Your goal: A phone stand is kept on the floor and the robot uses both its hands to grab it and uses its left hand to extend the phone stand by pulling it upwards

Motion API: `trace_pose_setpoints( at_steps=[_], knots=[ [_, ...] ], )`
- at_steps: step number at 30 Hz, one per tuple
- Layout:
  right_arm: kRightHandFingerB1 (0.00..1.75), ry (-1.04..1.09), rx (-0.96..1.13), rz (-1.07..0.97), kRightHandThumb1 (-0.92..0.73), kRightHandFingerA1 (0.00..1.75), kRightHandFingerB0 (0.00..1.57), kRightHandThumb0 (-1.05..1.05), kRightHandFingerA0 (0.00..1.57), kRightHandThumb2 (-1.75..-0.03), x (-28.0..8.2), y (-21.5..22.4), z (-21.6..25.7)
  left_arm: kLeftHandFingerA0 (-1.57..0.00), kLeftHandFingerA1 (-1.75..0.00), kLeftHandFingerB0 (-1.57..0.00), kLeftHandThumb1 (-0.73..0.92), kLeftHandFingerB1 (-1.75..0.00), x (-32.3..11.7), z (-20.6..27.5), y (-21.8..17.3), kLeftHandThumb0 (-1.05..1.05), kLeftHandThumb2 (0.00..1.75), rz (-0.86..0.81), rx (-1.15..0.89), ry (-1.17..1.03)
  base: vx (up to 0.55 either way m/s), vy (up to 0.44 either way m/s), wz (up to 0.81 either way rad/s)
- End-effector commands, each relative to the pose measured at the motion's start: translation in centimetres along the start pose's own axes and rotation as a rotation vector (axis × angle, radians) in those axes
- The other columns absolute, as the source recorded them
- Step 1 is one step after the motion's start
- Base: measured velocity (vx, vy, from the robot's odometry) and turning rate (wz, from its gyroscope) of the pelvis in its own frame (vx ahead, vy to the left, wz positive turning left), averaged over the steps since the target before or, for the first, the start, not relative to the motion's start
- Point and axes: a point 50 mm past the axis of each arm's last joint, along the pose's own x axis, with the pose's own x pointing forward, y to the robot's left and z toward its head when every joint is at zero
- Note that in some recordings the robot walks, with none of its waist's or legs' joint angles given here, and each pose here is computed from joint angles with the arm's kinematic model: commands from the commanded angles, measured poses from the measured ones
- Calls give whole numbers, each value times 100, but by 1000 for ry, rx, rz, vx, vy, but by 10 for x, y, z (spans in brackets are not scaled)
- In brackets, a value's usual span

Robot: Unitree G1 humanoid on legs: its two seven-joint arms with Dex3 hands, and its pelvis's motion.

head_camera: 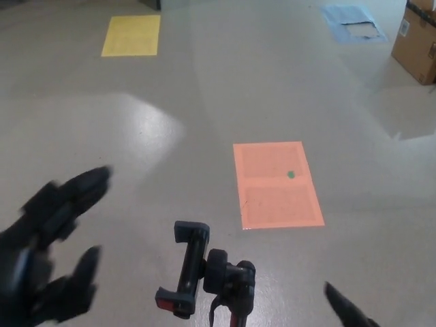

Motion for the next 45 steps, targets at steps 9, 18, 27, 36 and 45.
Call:
trace_pose_setpoints(
  at_steps=[9,18,27,36,45],
  knots=[
    [0,4,-25,71,-89,0,0,-86,0,-70,21,28,12,-39,-34,-64,83,-38,39,-14,-59,-83,66,-81,-93,64,0,0,0],
    [0,-39,-33,60,-92,118,0,-86,0,-62,28,36,17,-42,-36,-84,88,-56,38,-34,-82,-82,68,-120,-81,131,0,0,0],
    [8,-21,-4,70,-80,21,0,-102,0,-115,23,36,17,-41,-39,-78,89,-55,25,-57,-90,-84,67,-112,-67,208,0,0,0],
    [4,-17,7,62,-81,14,0,-105,0,-113,22,38,17,-38,-38,-64,87,-38,18,-63,-86,-88,67,-114,-88,221,0,0,0],
    [4,-4,2,56,-82,12,0,-105,0,-114,23,38,15,-39,-37,-41,84,-33,2,-65,-89,-85,66,-91,-197,296,0,0,0]
  ],
)
